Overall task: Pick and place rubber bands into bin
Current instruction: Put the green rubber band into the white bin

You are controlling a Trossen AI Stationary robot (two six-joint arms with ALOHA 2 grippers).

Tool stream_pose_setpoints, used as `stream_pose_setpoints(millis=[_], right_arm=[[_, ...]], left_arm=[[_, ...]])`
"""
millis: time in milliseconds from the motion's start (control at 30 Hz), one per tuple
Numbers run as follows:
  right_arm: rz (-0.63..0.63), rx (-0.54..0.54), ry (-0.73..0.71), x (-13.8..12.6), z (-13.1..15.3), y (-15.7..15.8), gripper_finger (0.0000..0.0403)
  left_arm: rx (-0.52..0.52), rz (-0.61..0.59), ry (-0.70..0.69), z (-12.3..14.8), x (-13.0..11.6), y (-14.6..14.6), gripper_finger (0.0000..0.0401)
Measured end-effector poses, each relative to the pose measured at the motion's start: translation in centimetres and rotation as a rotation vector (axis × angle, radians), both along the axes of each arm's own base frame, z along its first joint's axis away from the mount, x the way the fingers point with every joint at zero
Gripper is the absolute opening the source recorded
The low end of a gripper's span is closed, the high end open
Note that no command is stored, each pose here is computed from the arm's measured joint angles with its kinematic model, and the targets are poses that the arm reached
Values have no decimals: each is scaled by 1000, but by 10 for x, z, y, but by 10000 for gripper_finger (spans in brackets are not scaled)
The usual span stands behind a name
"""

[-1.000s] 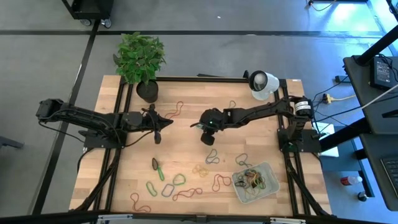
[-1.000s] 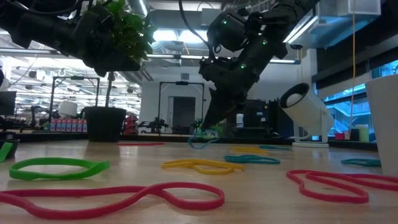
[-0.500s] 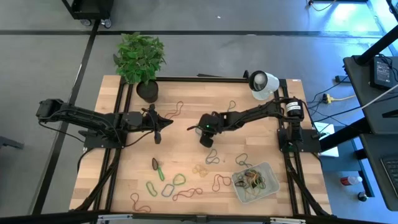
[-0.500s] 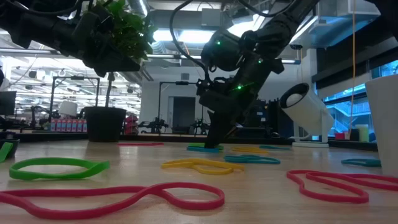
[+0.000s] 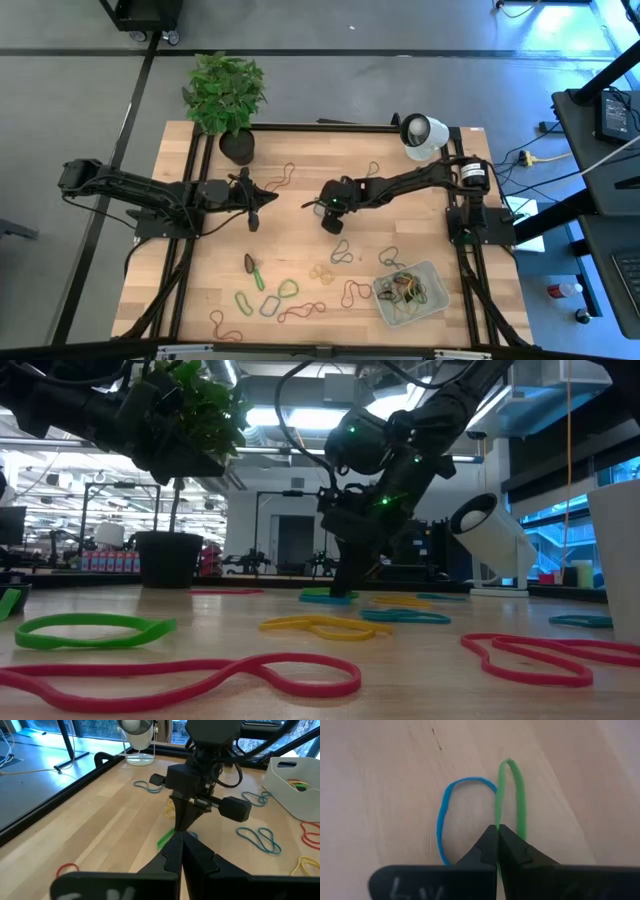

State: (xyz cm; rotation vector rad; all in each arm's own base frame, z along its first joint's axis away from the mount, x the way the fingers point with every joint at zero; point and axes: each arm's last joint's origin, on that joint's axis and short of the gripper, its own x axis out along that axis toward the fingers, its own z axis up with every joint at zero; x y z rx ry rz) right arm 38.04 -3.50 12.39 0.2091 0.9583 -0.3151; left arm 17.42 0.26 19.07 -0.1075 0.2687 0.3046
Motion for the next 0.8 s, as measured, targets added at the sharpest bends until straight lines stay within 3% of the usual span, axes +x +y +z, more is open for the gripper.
stream_pose_setpoints(millis=[467, 600, 800], right_arm=[[18, 0, -41, -25, 65, 8, 2], [57, 43, -53, -22, 63, 14, 2], [142, 125, -52, -5, 29, 27, 2]], left_arm=[[0, 0, 0, 0, 0, 0, 2], [0, 0, -7, 0, 0, 0, 2], [0, 0, -12, 1, 0, 0, 4]])
